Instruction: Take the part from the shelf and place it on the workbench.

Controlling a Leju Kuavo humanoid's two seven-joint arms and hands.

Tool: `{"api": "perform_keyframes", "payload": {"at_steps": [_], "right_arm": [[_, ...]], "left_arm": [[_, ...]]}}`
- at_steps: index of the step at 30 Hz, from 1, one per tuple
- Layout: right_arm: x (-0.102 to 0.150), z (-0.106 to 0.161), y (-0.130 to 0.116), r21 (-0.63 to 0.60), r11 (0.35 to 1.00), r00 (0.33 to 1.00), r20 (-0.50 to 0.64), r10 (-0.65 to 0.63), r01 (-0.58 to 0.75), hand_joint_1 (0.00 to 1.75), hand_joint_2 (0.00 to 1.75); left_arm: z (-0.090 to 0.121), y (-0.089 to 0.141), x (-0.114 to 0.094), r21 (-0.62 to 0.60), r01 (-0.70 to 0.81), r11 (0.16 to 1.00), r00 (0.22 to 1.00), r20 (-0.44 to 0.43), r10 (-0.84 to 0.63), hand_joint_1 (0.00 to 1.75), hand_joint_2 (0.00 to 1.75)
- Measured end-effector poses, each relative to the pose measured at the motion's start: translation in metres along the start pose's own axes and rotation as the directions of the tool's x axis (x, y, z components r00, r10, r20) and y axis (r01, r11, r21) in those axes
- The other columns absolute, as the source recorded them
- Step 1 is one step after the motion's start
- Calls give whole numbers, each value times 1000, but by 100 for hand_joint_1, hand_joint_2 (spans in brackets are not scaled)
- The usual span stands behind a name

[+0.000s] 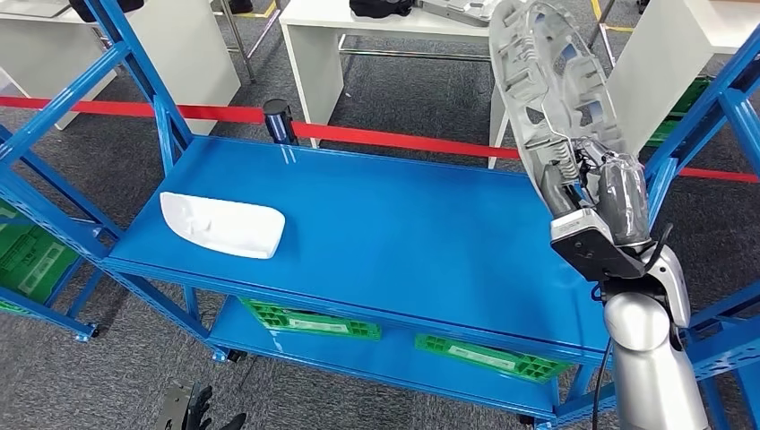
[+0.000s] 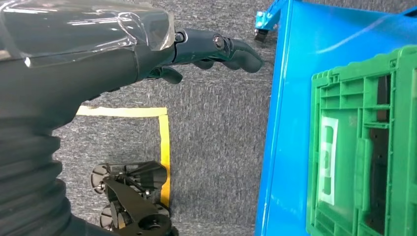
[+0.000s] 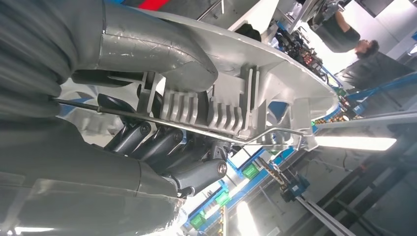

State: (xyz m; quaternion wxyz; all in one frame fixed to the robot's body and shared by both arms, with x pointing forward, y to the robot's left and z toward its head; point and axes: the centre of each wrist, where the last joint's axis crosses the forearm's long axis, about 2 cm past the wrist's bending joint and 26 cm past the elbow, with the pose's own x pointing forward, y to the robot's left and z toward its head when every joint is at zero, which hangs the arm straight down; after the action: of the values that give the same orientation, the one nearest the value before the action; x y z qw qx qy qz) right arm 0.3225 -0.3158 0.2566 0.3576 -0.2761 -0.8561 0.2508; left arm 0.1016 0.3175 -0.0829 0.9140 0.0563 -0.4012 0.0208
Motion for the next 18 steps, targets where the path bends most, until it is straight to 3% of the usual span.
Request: {"api": "perform_keyframes", "payload": {"at_steps": [11, 18], "right_arm": [[1, -8, -1, -22, 1000, 1000, 17, -22, 23, 175, 175], [3, -10, 3, -15, 999, 999, 5, -37, 37, 175, 175]], "left_arm": [[-4, 7, 6, 13, -1, 1000, 1000, 24, 1, 0, 175], [4, 5, -1, 22, -55, 998, 998, 16, 55, 0, 175]]}}
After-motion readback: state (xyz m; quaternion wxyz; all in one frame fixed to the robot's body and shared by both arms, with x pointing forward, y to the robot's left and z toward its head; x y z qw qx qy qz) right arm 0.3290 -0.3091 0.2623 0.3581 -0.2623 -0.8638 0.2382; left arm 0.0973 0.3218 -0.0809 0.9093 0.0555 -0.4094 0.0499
